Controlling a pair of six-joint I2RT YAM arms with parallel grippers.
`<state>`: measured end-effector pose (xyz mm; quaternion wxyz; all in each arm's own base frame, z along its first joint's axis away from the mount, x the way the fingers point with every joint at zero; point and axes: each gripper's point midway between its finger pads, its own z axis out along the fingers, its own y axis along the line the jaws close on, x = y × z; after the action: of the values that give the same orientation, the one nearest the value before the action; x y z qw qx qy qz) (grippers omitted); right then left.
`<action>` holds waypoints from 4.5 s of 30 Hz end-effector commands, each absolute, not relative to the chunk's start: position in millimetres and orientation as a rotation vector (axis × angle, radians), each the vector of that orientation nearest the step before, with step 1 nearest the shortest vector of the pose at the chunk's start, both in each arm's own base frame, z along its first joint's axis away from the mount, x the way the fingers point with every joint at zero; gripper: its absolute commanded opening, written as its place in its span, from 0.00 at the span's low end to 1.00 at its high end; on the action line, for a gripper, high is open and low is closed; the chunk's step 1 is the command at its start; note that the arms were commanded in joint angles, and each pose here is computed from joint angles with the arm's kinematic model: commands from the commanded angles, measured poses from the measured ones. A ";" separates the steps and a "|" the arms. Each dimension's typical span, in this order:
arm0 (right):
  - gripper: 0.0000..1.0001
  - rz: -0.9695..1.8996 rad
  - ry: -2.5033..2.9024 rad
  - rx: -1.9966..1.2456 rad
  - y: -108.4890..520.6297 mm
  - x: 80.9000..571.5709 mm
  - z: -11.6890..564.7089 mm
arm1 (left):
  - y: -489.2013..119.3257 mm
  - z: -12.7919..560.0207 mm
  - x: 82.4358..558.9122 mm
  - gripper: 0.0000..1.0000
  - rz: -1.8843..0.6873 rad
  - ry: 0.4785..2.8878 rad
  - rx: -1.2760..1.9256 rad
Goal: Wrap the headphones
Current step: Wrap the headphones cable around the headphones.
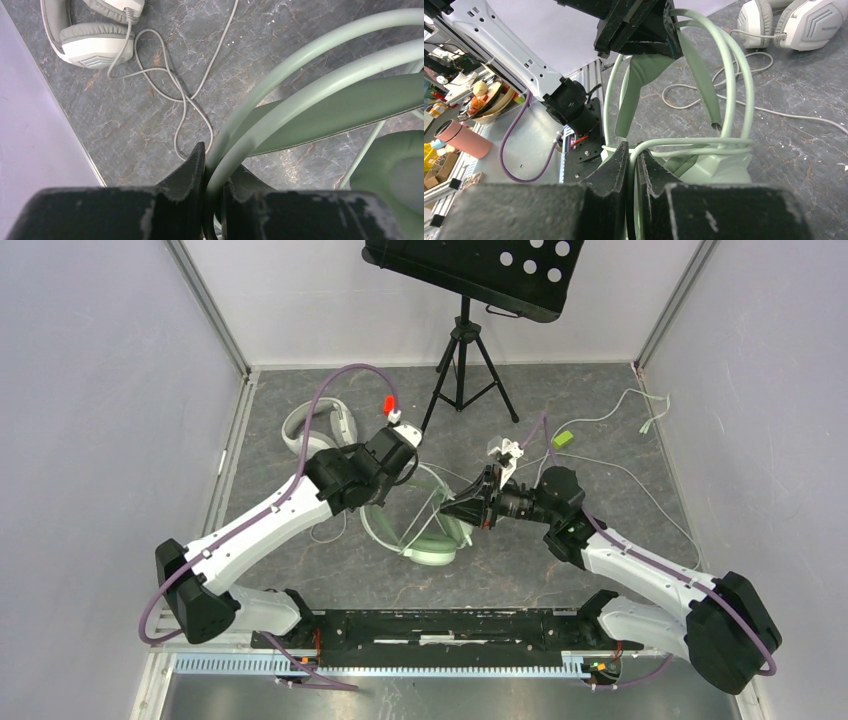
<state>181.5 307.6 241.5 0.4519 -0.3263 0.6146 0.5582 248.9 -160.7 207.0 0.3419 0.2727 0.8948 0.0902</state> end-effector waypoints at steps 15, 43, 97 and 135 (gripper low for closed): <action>0.17 1.517 1.313 -0.849 311.7 154.4 276.2 | -155.8 283.5 276.9 0.05 0.079 2.088 0.107; 0.18 1.036 1.334 -0.841 335.9 184.5 272.5 | -161.1 319.5 272.3 0.05 -0.231 1.919 -0.156; 0.20 0.762 1.091 -0.965 322.6 174.4 196.5 | -186.2 378.3 231.1 0.06 -0.826 1.732 -0.265; 0.08 0.611 1.135 -0.941 311.0 168.8 172.7 | -198.2 397.1 222.0 0.09 -1.003 1.642 -0.270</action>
<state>154.2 320.3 172.4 0.6752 -0.4425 0.4991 0.3149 239.6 -186.8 327.2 0.5603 -0.0833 0.7712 -0.2904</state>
